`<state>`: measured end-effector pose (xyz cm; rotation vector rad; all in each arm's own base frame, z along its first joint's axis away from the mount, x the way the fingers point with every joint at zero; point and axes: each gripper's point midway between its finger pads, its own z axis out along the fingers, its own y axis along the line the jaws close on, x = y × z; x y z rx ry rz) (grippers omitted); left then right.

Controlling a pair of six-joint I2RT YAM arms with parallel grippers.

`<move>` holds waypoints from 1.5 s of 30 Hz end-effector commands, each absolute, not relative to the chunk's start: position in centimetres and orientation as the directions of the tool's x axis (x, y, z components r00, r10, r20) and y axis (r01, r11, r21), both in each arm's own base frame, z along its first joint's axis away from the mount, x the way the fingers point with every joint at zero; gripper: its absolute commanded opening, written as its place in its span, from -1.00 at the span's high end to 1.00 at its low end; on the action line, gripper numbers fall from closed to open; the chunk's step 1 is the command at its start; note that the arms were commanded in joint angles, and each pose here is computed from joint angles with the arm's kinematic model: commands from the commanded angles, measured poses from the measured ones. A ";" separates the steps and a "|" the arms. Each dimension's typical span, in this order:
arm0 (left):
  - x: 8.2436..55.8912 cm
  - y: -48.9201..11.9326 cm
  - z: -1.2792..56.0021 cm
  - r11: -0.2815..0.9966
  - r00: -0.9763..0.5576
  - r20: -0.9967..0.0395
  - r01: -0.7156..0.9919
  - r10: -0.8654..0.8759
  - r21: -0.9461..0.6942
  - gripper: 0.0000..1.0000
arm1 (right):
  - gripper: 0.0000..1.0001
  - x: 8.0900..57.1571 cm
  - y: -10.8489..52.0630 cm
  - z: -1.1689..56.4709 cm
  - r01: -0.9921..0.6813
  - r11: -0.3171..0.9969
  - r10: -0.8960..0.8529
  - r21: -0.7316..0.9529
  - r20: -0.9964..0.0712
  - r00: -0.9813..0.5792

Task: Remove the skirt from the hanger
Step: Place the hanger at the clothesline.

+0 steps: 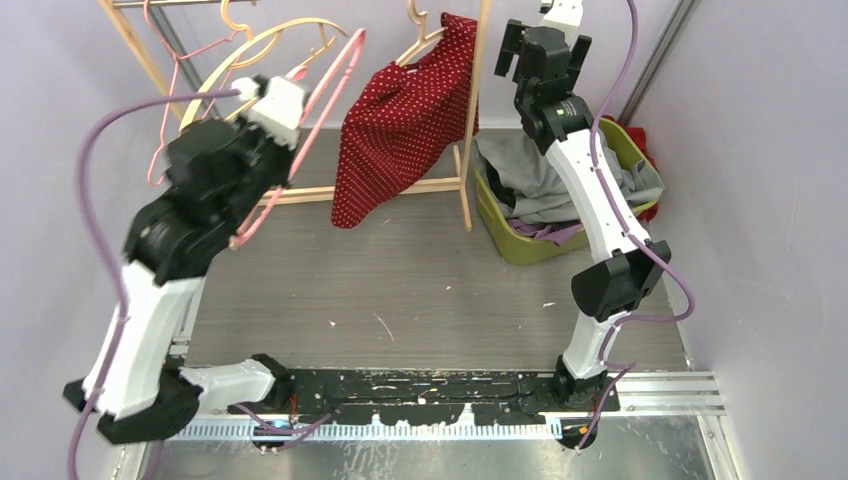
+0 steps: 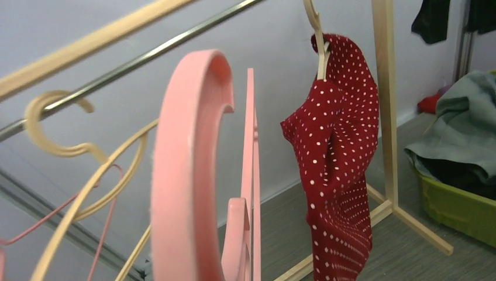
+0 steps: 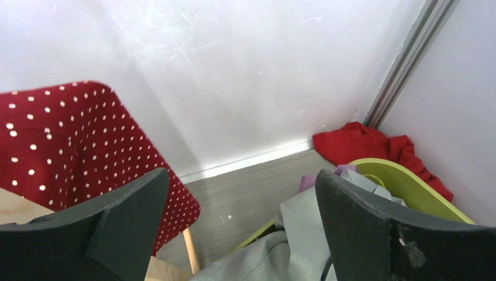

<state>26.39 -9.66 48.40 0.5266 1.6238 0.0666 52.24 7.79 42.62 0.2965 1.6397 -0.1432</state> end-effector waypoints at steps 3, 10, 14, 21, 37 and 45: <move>31.7 -11.3 54.2 0.921 0.133 -0.950 0.238 0.283 0.308 1.00 | -1.00 52.6 5.7 46.9 0.334 0.933 0.112 0.130 -0.991 0.075; 38.0 -11.7 53.8 0.945 0.136 -0.979 0.273 0.150 0.182 1.00 | -1.00 53.3 3.4 46.5 0.374 0.914 0.132 0.155 -0.988 0.085; 39.7 -12.3 54.5 0.935 0.158 -0.984 0.327 0.087 0.135 1.00 | -1.00 53.5 2.4 46.1 0.393 0.905 0.140 0.162 -0.987 0.084; 41.4 -13.6 54.4 0.914 0.158 -0.987 0.400 0.003 0.067 1.00 | -1.00 54.0 1.6 45.2 0.409 0.895 0.158 0.179 -0.984 0.086; 46.7 -13.7 52.3 0.887 0.105 -0.977 0.446 -0.184 -0.120 1.00 | -1.00 54.3 -0.5 45.2 0.427 0.881 0.180 0.204 -0.979 0.097; 48.3 -13.8 50.3 0.890 0.074 -0.979 0.434 -0.190 -0.140 1.00 | -1.00 54.4 -1.3 44.7 0.438 0.875 0.186 0.206 -0.978 0.090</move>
